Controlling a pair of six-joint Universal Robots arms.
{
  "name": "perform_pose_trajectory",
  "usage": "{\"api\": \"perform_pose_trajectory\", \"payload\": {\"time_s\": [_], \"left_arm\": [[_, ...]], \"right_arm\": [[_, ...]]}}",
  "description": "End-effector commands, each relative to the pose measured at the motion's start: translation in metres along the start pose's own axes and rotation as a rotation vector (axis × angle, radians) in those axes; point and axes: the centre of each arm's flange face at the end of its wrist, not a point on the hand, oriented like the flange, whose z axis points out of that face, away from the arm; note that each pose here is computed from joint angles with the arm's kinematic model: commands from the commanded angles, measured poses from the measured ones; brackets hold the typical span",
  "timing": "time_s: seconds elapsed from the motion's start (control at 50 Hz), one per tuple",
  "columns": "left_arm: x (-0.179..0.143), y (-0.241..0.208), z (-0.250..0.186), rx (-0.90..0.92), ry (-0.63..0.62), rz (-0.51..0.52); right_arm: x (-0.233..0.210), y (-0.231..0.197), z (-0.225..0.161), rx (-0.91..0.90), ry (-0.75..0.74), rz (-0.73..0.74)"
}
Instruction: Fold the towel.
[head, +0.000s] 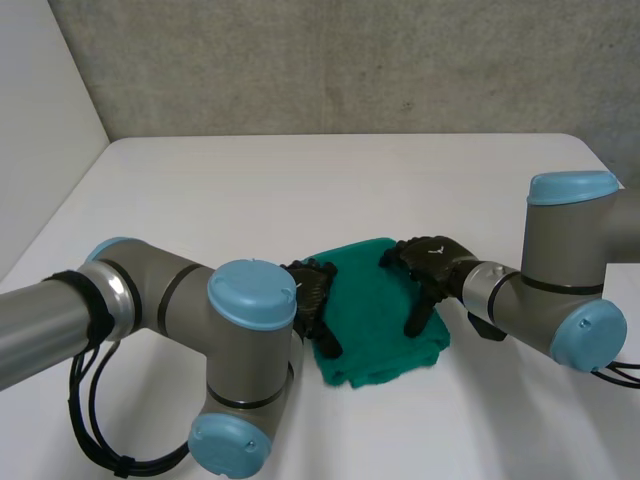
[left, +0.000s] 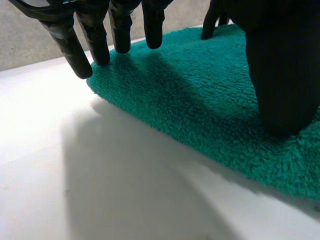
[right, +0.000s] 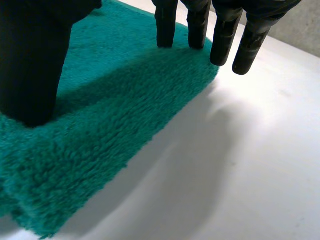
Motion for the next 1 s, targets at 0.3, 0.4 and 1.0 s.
{"api": "perform_pose_trajectory", "payload": {"time_s": [0.3,0.4,1.0], "left_arm": [[-0.077,-0.180,-0.072,0.324,-0.077,-0.118],[-0.092,-0.202,-0.091,0.352,-0.034,-0.116],[-0.119,-0.216,-0.123,0.414,-0.095,-0.112]], "right_arm": [[0.045,-0.146,-0.124,0.541,0.553,0.050],[0.044,-0.152,-0.140,0.548,0.587,0.047],[0.028,-0.149,-0.164,0.542,0.571,0.023]]}}
